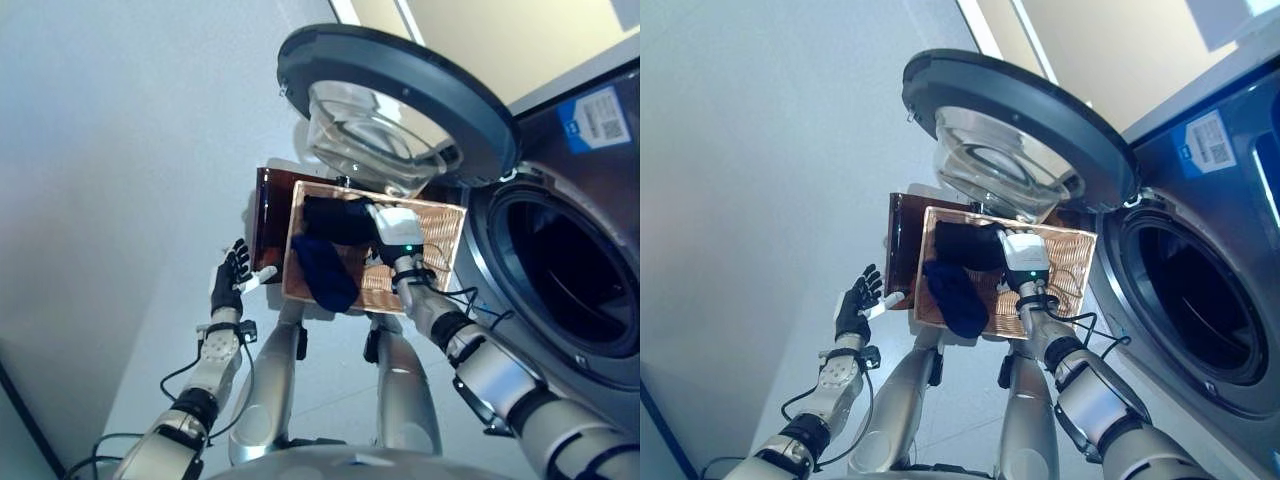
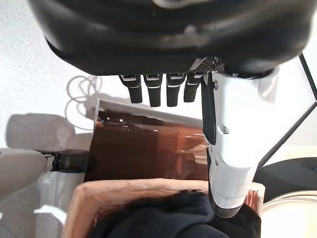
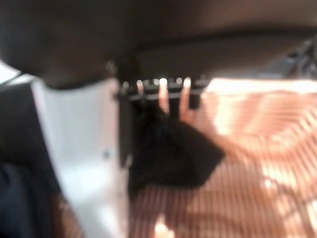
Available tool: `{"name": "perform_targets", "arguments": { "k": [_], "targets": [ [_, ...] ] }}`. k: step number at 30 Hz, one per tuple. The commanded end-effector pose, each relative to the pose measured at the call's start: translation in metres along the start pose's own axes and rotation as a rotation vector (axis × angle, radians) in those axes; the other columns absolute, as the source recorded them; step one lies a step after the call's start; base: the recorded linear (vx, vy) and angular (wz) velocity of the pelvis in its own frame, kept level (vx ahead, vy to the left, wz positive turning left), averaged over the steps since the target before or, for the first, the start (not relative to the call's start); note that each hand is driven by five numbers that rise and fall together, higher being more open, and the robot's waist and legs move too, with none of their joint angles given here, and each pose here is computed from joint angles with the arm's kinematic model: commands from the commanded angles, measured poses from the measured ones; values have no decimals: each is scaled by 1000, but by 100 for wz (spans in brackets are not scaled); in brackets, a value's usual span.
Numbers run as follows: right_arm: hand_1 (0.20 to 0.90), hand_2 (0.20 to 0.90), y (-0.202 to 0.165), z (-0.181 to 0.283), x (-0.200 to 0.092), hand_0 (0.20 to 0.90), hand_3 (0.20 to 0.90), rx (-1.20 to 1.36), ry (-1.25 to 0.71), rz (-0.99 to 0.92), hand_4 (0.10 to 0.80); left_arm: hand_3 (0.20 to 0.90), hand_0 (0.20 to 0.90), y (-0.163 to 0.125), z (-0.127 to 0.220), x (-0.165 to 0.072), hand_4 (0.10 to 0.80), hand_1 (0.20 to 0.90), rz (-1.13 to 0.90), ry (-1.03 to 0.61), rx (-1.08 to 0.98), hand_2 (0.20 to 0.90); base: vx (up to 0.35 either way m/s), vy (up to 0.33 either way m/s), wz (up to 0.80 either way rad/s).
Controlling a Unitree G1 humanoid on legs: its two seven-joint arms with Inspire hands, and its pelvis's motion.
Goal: Pick up the clothes and place them into the washing machine
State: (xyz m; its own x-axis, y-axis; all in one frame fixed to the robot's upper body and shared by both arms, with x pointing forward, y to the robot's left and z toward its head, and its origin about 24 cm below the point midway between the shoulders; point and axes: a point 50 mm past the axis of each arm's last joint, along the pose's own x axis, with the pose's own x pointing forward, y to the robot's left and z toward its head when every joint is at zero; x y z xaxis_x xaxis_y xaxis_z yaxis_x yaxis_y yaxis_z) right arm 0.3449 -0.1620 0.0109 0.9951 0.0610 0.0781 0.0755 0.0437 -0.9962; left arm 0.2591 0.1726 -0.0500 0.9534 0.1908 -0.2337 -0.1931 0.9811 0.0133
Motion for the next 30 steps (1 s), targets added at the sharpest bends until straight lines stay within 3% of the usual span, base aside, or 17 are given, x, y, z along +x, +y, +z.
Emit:
{"name": "perform_targets", "arguments": {
  "k": [1, 18, 19, 20, 21, 22, 30],
  "targets": [
    [900, 900, -27, 2, 22, 900, 900, 9, 16, -83, 800, 900, 900, 4, 18, 3, 800, 900, 12, -114, -19, 900, -37, 11, 3],
    [900, 900, -68, -7, 47, 900, 900, 8, 54, -163, 800, 900, 900, 1, 40, 7, 800, 900, -30, -198, -44, 900, -7, -8, 2],
    [862, 862, -68, -7, 48, 862, 862, 7, 59, -157, 773, 900, 900, 2, 38, 7, 800, 900, -30, -188, -40, 900, 0, 0, 0],
    [680, 680, -68, -7, 48, 680, 680, 7, 59, -157, 643, 900, 900, 2, 38, 7, 800, 900, -30, -188, -40, 900, 64, -28, 1],
    [392, 392, -69, -8, 49, 392, 392, 1, 58, -156, 437, 900, 900, 2, 38, 7, 800, 900, -29, -187, -39, 900, 0, 0, 0],
    [200, 200, -71, -6, 50, 200, 200, 0, 54, -158, 300, 900, 900, 3, 38, 6, 800, 900, -26, -188, -39, 900, 0, 0, 0],
    [200, 200, -73, 0, 51, 200, 200, 29, 40, -174, 300, 900, 900, 7, 36, 5, 800, 900, -20, -185, -42, 900, 0, -2, 0]
  ]
}}
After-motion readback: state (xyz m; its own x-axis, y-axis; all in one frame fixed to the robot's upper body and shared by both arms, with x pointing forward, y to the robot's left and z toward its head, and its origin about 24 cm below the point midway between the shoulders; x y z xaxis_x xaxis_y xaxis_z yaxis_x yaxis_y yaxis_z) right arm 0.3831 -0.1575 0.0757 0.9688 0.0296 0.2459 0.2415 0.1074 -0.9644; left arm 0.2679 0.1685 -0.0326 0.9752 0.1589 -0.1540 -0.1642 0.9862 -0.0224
